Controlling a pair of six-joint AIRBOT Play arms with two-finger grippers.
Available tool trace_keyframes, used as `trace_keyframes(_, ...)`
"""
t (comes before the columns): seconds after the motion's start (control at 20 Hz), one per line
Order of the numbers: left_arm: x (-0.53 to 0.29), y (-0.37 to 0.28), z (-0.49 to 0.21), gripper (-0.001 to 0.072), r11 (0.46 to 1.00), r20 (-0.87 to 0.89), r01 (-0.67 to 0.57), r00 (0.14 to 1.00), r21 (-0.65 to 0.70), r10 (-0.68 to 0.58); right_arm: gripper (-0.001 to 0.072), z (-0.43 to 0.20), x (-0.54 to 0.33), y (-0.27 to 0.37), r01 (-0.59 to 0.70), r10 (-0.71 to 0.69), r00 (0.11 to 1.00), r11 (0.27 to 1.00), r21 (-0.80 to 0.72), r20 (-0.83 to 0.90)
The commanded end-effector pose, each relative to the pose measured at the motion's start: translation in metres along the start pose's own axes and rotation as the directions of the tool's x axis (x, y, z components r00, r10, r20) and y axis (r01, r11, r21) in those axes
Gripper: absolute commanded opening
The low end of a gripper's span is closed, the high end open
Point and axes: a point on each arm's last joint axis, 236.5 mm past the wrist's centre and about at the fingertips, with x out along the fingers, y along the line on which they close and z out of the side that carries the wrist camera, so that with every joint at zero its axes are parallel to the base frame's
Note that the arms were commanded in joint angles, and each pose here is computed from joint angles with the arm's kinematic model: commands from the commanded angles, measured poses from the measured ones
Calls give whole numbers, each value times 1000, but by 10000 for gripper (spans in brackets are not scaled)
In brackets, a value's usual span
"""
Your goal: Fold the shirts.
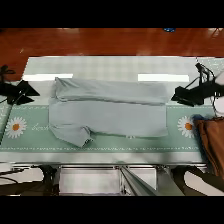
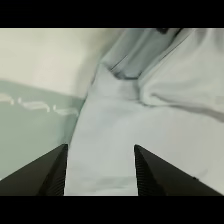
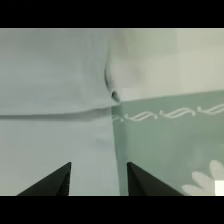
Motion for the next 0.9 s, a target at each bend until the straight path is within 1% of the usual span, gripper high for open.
trace_keyframes(0.0, -6, 21, -40, 510, 988, 154, 98, 985, -121, -79, 410, -43, -10, 12, -150, 114, 966, 978, 147, 231)
trace_keyframes(0.05, 1, 32, -50, 510, 979, 195, 84, 980, -185, -47, 410, -53, -15, 14, -178, 132, 958, 970, 166, 256)
trace_keyframes(0.1, 10, 36, -61, 510, 975, 200, 76, 979, -207, -34, 410, -61, -19, 17, -201, 148, 951, 963, 178, 272)
trace_keyframes(0.25, 37, 50, -105, 510, 974, 54, 0, 998, -227, 12, 410, -70, -30, 25, -229, 176, 943, 959, 168, 281)
trace_keyframes(0.3, 41, 50, -119, 510, 978, -3, -23, 1000, -208, 23, 410, -70, -31, 27, -238, 184, 942, 956, 171, 281)
trace_keyframes(0.4, 45, 50, -143, 510, 975, -112, -66, 993, -214, 43, 410, -69, -31, 27, -241, 186, 940, 955, 171, 286)
trace_keyframes(0.5, 46, 48, -160, 510, 979, -186, -86, 981, -184, 51, 410, -64, -32, 27, -240, 184, 934, 958, 156, 307)
trace_keyframes(0.65, 50, 49, -175, 510, 978, -248, -93, 968, -189, 44, 410, -65, -32, 27, -231, 184, 935, 965, 125, 304)
trace_keyframes(0.75, 57, 48, -185, 510, 971, -275, -85, 961, -222, 21, 410, -64, -32, 27, -230, 184, 934, 966, 122, 305)
trace_keyframes(0.85, 67, 45, -182, 510, 967, -237, -53, 971, -250, -8, 410, -63, -33, 27, -230, 183, 933, 965, 122, 310)
